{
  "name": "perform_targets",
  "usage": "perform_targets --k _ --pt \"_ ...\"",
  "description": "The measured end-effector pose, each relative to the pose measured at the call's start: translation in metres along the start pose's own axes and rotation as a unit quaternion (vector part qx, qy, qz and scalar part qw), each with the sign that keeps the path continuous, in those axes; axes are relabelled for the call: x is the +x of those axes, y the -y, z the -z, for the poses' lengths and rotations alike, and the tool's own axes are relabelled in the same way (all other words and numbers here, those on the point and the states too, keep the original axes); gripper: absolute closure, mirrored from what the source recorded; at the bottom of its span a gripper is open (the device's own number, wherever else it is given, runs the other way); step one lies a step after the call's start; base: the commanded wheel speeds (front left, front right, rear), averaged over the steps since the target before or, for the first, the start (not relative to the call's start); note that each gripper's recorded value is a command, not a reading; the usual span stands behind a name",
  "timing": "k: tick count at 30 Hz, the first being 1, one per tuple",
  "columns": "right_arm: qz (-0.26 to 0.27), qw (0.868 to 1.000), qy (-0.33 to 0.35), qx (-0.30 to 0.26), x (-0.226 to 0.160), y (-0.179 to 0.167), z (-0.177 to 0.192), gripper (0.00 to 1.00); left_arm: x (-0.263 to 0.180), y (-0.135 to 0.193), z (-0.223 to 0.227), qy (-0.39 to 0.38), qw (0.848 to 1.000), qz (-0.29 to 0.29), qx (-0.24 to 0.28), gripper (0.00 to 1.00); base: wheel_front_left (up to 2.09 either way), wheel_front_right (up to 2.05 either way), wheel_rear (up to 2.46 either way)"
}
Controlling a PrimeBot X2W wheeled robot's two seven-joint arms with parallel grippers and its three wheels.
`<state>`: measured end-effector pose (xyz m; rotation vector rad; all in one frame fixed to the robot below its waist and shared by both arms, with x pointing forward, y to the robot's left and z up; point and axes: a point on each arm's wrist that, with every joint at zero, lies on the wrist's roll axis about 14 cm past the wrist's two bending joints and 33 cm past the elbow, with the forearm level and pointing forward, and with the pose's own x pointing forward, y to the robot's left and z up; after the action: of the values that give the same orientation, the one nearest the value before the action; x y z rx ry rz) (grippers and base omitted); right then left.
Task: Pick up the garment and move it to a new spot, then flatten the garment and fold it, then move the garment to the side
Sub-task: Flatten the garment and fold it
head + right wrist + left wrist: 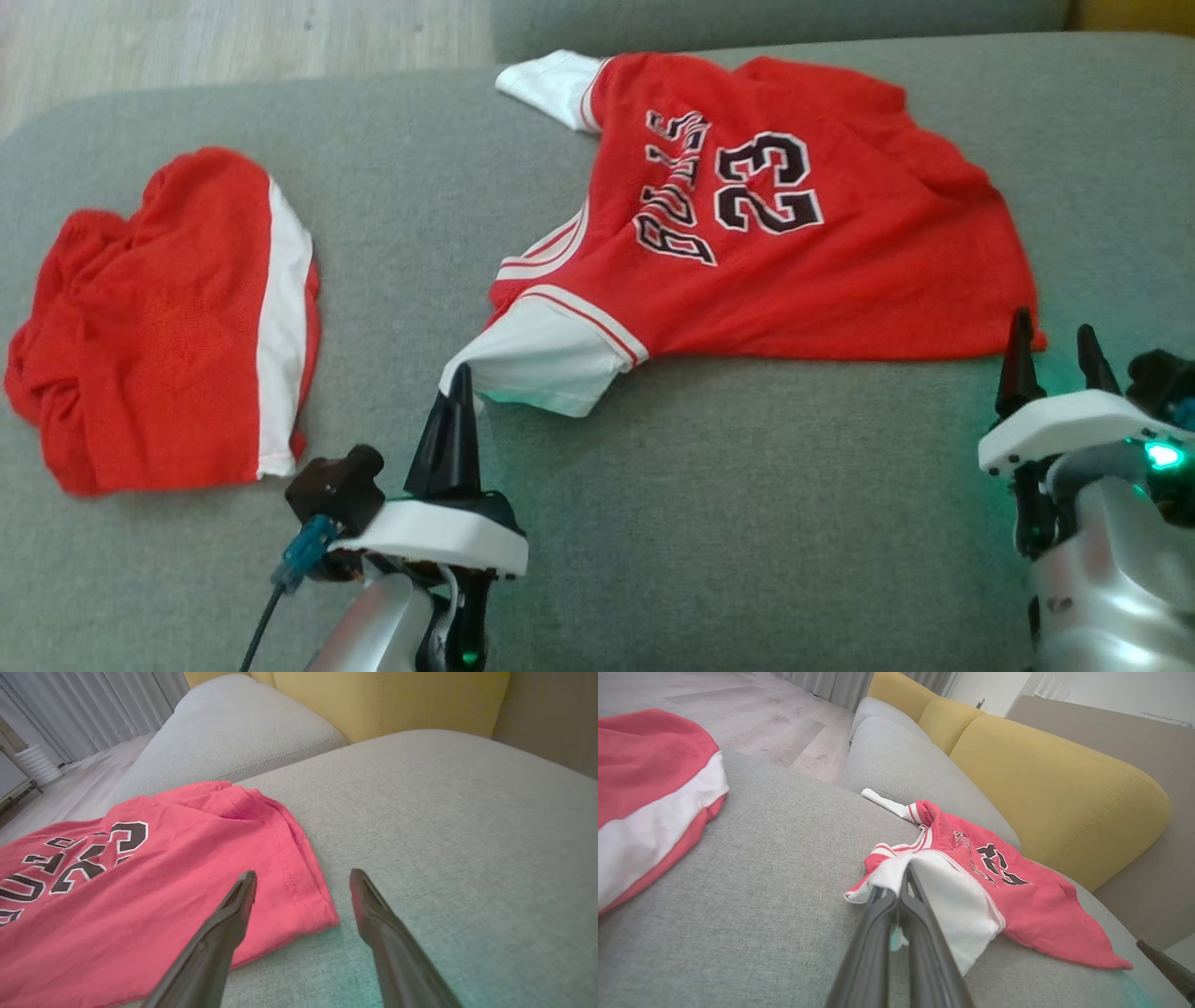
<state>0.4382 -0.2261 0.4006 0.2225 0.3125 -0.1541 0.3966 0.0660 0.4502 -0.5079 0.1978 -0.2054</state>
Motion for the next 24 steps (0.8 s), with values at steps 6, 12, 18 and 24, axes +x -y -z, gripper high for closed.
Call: perform_targets --k 6,12,18,24 --pt "0.017 0.999 -0.038 -0.010 0.007 0.007 0.021 0.00 0.000 -0.006 -0.003 0.006 1.000 -0.011 -0.004 1.00 0.00 0.00 0.00" --pt "0.018 0.997 -0.069 -0.006 0.004 0.006 0.038 0.00 -0.001 -0.003 -0.002 0.004 1.000 -0.007 -0.008 1.00 0.00 0.00 0.00" --pt "0.007 0.997 -0.070 -0.006 0.008 -0.003 0.037 0.00 -0.001 0.000 0.000 0.001 1.000 -0.004 -0.008 1.00 0.00 0.00 0.00" --pt "-0.004 0.998 -0.068 -0.010 0.010 -0.010 0.034 1.00 0.001 -0.001 0.002 -0.002 1.000 -0.004 -0.006 1.00 0.00 0.00 0.00"
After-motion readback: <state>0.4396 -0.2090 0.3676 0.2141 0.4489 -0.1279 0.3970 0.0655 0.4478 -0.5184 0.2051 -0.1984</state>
